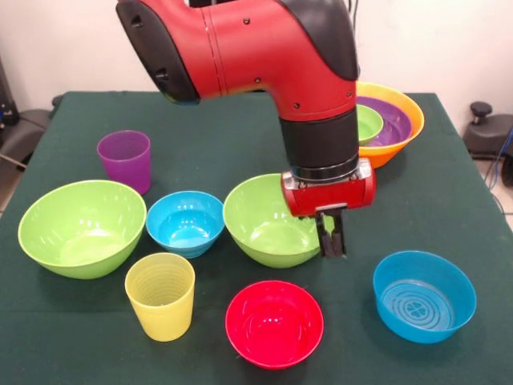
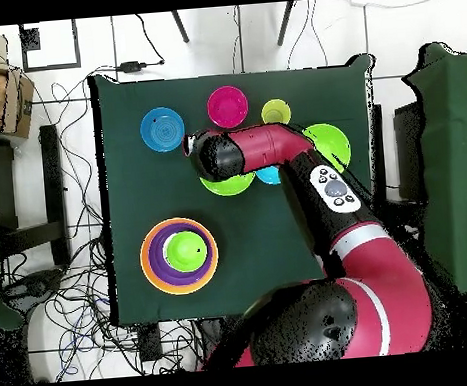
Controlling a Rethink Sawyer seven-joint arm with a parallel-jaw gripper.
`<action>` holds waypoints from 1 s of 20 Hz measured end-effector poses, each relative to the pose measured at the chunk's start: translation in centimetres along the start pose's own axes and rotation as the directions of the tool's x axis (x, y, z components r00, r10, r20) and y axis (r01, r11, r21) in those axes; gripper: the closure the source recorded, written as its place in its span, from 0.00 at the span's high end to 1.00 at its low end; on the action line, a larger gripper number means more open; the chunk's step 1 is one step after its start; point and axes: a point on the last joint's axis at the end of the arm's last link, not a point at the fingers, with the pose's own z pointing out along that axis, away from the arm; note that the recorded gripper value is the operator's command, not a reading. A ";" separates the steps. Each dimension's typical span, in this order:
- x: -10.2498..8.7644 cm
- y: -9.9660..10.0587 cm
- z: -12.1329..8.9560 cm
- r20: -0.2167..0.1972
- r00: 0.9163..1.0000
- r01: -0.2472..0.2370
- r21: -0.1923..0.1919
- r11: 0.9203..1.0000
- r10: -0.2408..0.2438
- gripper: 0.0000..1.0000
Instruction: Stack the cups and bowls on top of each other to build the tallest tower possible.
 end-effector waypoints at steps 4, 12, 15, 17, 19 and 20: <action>0.0 0.6 -0.7 0.001 1.000 0.016 0.003 1.000 -0.016 1.00; 0.1 2.2 -1.6 0.002 0.999 0.051 0.012 0.999 -0.052 1.00; 0.6 2.8 -1.9 -0.005 0.998 0.069 0.018 0.997 -0.069 1.00; 1.1 3.1 -1.9 -0.009 0.997 0.076 0.020 0.997 -0.076 1.00; 1.8 3.3 -1.8 -0.014 0.996 0.084 0.022 0.996 -0.083 1.00; 2.0 3.3 -1.8 -0.015 0.996 0.085 0.022 0.996 -0.085 1.00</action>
